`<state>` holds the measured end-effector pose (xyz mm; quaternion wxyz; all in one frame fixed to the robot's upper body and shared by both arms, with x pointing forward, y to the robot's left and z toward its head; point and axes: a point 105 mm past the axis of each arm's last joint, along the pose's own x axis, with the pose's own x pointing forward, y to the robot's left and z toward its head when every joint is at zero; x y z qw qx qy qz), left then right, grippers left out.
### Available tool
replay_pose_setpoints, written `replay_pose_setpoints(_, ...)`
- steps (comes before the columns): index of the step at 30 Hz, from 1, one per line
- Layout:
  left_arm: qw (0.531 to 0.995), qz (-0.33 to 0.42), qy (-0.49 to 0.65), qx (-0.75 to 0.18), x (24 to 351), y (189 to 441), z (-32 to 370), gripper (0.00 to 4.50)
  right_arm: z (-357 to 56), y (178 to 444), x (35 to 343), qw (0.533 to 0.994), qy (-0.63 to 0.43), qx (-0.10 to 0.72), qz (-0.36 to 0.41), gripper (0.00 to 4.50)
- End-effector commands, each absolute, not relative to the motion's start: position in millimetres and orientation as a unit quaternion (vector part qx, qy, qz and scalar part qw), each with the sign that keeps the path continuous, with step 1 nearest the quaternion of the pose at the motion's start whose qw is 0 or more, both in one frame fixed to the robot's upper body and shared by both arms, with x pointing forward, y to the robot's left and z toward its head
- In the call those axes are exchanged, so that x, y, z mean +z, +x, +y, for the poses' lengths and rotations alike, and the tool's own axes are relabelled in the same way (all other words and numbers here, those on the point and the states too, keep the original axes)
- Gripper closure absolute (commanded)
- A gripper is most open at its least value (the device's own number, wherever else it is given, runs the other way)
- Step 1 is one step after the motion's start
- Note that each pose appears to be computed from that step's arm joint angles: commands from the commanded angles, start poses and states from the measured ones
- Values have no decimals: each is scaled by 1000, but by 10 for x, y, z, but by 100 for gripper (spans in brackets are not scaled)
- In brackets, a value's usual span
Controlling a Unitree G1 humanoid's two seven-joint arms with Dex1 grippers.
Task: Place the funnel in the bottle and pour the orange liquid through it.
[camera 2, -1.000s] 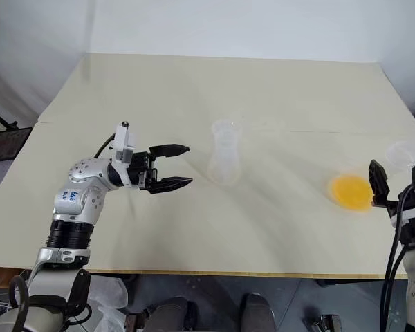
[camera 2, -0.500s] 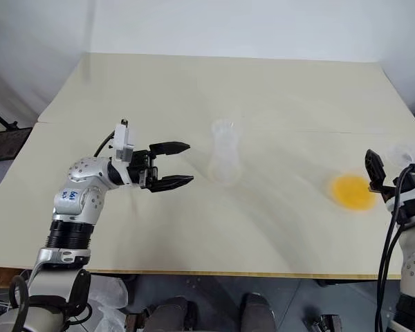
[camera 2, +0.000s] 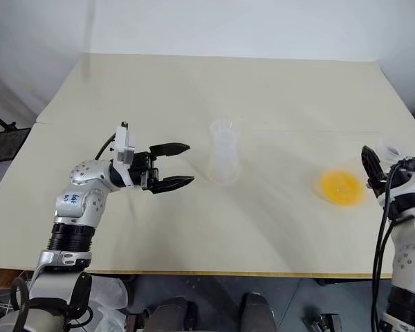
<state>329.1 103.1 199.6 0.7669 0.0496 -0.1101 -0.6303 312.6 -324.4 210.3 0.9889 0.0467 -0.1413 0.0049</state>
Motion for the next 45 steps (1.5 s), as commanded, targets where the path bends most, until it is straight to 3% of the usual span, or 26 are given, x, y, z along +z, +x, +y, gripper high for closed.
replay_pose_setpoints(1,764,-135,59,-629,2105,3265,1045,0,-2931,3130,2564,976,5,59,-208,205)
replay_pose_setpoints(5,770,-136,59,-621,2093,3274,1072,0,-2525,3290,2769,974,-77,102,-184,205)
replay_pose_setpoints(9,774,-136,55,-616,2068,3269,1077,0,-2157,3333,2973,956,-130,150,-215,205)
replay_pose_setpoints(12,778,-138,51,-611,2037,3257,1066,0,-1786,3424,2993,933,-209,195,-220,205)
replay_pose_setpoints(17,786,-140,42,-600,2003,3218,1071,0,-1508,3556,2942,912,-276,220,-211,205)
replay_pose_setpoints(33,802,-145,21,-579,1948,3158,1020,0,-1177,3748,2892,886,-348,211,-221,205)
replay_pose_setpoints(45,816,-166,18,-553,1986,3218,967,0,-1081,3663,3006,790,-502,163,-313,205)
